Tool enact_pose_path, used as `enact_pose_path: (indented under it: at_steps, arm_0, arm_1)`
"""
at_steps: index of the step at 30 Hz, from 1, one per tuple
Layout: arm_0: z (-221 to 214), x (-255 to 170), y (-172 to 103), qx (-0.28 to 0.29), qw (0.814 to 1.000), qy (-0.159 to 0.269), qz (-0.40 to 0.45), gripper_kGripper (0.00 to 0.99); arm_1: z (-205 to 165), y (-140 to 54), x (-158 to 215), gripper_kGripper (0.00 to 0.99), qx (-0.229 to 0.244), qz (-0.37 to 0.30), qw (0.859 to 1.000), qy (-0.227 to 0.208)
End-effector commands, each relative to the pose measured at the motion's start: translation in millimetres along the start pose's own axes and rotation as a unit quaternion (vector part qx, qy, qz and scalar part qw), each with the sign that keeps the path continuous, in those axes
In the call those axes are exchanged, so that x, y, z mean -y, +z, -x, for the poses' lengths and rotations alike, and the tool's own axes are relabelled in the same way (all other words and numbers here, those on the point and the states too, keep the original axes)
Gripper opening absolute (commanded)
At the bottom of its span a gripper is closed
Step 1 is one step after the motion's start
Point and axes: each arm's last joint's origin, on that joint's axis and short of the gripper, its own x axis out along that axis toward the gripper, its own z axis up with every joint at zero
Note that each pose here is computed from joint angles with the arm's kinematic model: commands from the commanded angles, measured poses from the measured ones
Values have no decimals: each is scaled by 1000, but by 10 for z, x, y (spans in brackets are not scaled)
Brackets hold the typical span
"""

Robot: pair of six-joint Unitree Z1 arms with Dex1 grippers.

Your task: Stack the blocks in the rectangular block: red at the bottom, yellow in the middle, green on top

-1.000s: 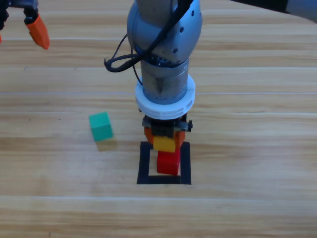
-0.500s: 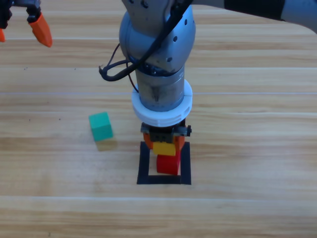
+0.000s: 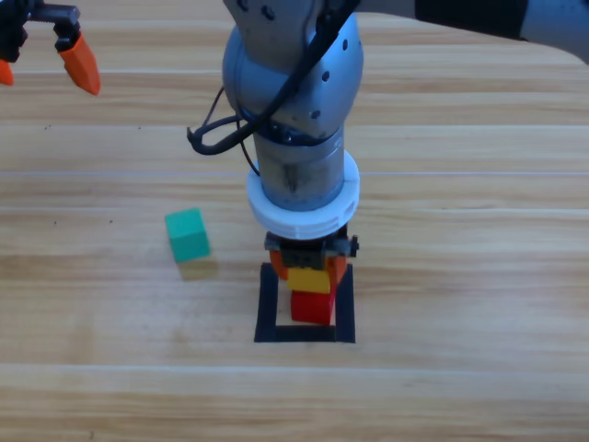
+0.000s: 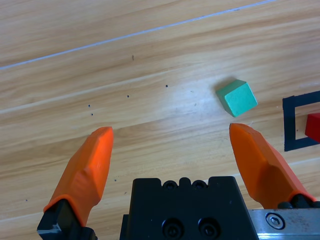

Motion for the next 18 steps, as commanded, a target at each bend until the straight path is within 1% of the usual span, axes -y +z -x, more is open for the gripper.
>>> enact_pose_path:
  at_steps: [1, 11, 12, 13, 14, 15, 16, 18]
  arm_0:
    - [-187, -43, 35, -21, 1000, -1, 11, 990]
    - [-237, -35, 43, -26, 1000, 0, 10, 990]
    - [-240, -35, 40, -26, 1000, 0, 10, 990]
    - [-240, -36, 41, -26, 1000, 1, 10, 990]
    - [-237, -41, 44, -26, 1000, 1, 11, 990]
    - [-247, -41, 43, -27, 1000, 1, 11, 990]
    - [-247, -36, 42, -27, 1000, 1, 9, 990]
    - [-254, -41, 45, -28, 1000, 1, 10, 990]
  arm_1:
    - [-176, -156, -34, 147, -9, 10, 999, -34]
    - [-150, -155, -51, 149, -14, 11, 1000, -24]
    - [-168, -158, -59, 219, -18, 11, 999, -23]
    - [-191, -158, -74, 354, -21, 14, 999, -22]
    - [-195, -149, -97, 569, -19, 23, 999, -17]
    - [-185, -146, -100, 844, -18, 25, 999, -15]
    - [-177, -144, -98, 980, -16, 25, 999, -15]
    - [-125, -137, -98, 990, -12, 30, 999, -9]
